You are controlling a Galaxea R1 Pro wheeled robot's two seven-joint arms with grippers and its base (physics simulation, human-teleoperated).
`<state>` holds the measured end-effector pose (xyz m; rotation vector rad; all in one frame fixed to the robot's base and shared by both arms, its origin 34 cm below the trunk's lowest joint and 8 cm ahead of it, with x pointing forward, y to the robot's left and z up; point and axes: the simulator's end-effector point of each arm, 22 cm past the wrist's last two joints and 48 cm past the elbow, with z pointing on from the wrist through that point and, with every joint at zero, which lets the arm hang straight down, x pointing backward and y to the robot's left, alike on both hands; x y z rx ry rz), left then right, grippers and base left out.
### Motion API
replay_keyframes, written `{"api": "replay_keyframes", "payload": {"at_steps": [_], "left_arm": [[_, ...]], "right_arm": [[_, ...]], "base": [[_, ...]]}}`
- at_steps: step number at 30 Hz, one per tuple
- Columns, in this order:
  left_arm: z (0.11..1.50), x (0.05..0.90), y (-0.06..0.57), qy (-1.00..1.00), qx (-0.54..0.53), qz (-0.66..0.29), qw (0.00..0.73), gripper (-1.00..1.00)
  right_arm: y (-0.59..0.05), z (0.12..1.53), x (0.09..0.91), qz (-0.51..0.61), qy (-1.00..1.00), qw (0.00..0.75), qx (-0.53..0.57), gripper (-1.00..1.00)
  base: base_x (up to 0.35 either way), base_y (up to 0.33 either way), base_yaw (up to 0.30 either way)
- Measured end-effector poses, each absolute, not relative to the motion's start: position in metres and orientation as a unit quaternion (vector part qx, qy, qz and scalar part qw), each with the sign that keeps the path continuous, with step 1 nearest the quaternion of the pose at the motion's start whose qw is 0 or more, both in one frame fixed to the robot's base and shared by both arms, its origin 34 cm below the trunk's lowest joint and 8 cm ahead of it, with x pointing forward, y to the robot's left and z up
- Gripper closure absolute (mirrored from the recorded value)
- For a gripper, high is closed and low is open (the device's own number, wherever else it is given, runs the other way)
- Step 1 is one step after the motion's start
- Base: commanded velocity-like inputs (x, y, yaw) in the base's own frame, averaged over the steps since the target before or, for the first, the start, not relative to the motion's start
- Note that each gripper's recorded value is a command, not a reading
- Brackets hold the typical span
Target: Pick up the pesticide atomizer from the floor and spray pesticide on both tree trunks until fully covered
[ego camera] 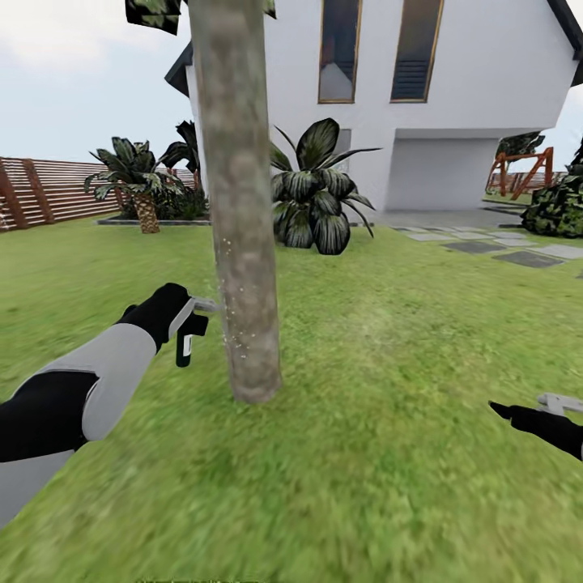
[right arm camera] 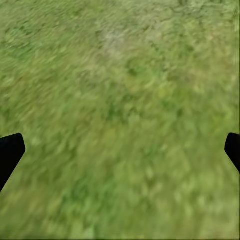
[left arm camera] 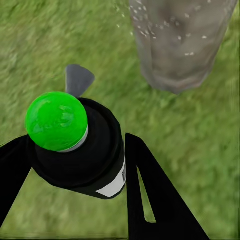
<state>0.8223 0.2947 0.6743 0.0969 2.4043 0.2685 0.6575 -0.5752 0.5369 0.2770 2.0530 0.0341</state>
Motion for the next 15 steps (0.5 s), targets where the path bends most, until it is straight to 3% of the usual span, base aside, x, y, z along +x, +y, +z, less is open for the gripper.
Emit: {"api": "replay_keyframes", "payload": {"at_steps": [4,11,15], "left_arm": [[0.6745,0.8224,0.295,0.929,0.037,0.104,0.353,1.0],[0.6745,0.8224,0.295,0.929,0.037,0.104,0.353,1.0],[0.6744,0.8225,0.2908,0.929,0.039,0.102,0.353,1.0]], "right_arm": [[-0.5753,0.537,0.6575,0.014,0.852,0.51,0.115,-1.0],[-0.5748,0.5367,0.6576,0.014,0.853,0.509,0.114,-1.0],[-0.5748,0.5368,0.6577,0.014,0.853,0.51,0.115,-1.0]], "base": [[0.074,-0.317,0.236],[0.118,-0.319,0.029],[0.033,-0.32,0.199]]}}
